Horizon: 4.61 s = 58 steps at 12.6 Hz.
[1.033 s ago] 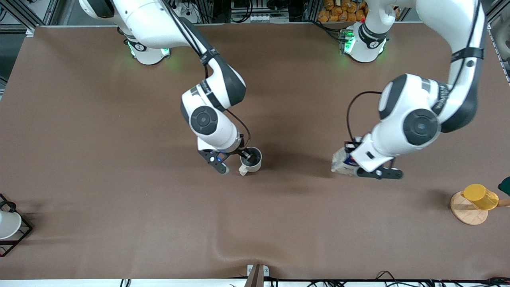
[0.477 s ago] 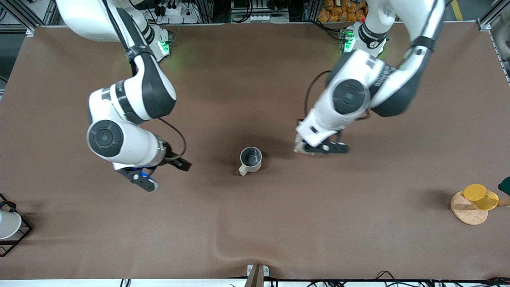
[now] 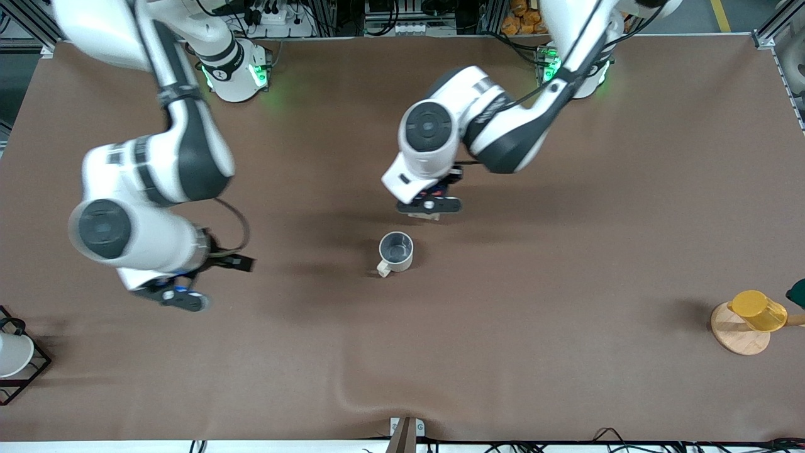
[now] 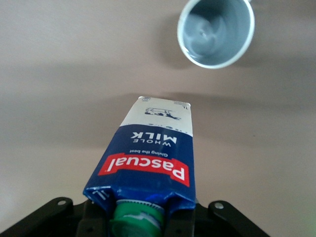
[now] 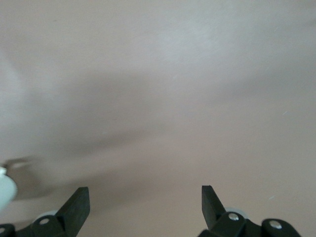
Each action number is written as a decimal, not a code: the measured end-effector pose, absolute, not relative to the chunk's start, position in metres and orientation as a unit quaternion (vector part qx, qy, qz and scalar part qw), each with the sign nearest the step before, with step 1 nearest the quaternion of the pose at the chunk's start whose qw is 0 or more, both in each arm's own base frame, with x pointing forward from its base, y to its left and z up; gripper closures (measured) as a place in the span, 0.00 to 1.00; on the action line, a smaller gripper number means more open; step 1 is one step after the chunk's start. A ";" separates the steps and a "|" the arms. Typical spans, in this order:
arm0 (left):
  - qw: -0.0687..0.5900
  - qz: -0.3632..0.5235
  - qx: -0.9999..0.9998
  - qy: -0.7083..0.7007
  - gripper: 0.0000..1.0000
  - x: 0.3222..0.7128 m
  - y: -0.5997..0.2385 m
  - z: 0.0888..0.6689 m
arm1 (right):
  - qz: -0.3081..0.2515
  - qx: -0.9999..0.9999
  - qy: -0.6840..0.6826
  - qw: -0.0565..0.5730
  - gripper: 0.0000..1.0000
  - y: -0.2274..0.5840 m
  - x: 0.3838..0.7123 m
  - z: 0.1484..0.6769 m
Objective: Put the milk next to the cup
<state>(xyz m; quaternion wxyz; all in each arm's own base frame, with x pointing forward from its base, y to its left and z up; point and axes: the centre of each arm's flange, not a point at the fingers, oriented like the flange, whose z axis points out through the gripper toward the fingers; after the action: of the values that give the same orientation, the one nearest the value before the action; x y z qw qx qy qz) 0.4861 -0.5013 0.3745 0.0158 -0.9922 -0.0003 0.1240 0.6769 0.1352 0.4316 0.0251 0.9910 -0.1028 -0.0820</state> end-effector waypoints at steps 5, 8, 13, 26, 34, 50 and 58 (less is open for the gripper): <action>-0.004 0.116 -0.993 -0.034 0.68 0.490 -0.532 0.350 | -0.077 0.996 -0.034 -0.001 0.00 -0.013 0.680 0.450; -0.003 0.117 -0.991 -0.067 0.68 0.493 -0.533 0.335 | -0.064 0.998 -0.027 -0.012 0.00 -0.075 0.662 0.485; -0.011 0.108 -0.991 -0.076 0.68 0.501 -0.532 0.329 | -0.030 0.999 -0.023 -0.029 0.00 -0.080 0.572 0.573; -0.005 0.077 -0.995 -0.059 0.28 0.499 -0.543 0.317 | 0.004 0.999 -0.012 -0.031 0.00 -0.067 0.539 0.603; -0.062 -0.002 -0.994 -0.086 0.00 0.526 -0.504 0.467 | 0.010 1.000 0.000 -0.016 0.00 -0.059 0.555 0.612; 0.018 -0.028 -0.998 -0.050 0.00 0.584 -0.075 0.623 | 0.005 1.000 -0.001 -0.009 0.00 -0.061 0.557 0.608; 0.000 0.003 -1.000 0.019 0.00 0.540 -0.062 0.643 | 0.004 1.000 -0.001 -0.009 0.00 -0.061 0.557 0.608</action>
<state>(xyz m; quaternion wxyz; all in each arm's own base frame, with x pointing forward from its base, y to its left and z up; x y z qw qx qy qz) 0.5400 -0.0620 0.6427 -0.0004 -0.9998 0.0188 0.0035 0.5570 -0.0612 0.6080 -0.0091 1.0000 -0.0011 0.0038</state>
